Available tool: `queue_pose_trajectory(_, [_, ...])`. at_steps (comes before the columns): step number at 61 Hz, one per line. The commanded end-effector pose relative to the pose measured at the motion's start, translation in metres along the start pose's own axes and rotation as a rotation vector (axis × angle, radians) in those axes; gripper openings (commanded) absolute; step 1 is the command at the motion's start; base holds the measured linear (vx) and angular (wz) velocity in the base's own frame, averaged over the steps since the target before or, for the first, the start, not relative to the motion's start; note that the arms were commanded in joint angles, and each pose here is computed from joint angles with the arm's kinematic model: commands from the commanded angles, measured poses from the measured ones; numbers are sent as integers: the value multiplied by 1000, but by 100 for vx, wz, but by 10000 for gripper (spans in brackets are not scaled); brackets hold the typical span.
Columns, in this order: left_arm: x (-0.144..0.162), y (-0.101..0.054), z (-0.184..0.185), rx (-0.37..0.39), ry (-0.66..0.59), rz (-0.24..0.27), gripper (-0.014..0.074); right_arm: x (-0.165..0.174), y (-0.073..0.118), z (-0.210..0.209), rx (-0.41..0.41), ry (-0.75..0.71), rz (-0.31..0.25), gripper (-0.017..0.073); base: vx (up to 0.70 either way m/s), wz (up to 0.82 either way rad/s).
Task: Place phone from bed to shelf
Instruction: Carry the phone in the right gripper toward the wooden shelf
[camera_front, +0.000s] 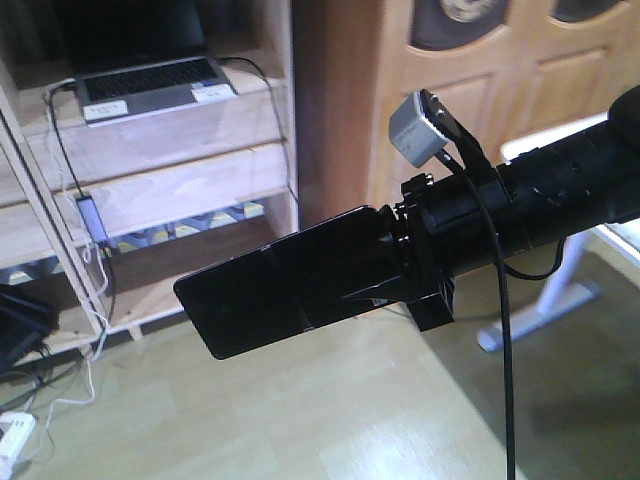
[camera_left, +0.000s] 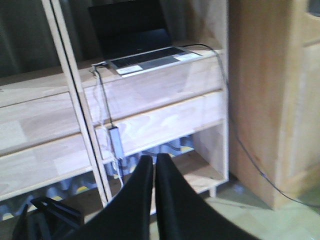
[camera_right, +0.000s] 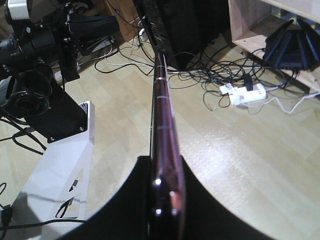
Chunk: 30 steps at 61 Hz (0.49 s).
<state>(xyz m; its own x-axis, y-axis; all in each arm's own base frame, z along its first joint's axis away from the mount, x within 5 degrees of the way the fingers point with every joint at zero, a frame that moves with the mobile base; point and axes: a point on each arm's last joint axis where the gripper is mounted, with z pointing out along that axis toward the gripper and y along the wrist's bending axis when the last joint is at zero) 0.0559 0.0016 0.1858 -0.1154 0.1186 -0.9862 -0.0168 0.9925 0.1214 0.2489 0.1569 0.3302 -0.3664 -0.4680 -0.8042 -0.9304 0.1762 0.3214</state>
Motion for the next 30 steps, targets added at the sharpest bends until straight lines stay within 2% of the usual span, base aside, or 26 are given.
queue_pose_trajectory(1, [-14,2,-3,-16,-100,-15,1,-15,19,-12,-74,-82,-29,-2,50,30])
queue_pose_trajectory(30, [-14,2,-3,-16,-100,-15,1,-15,19,-12,-74,-82,-29,-2,48,25])
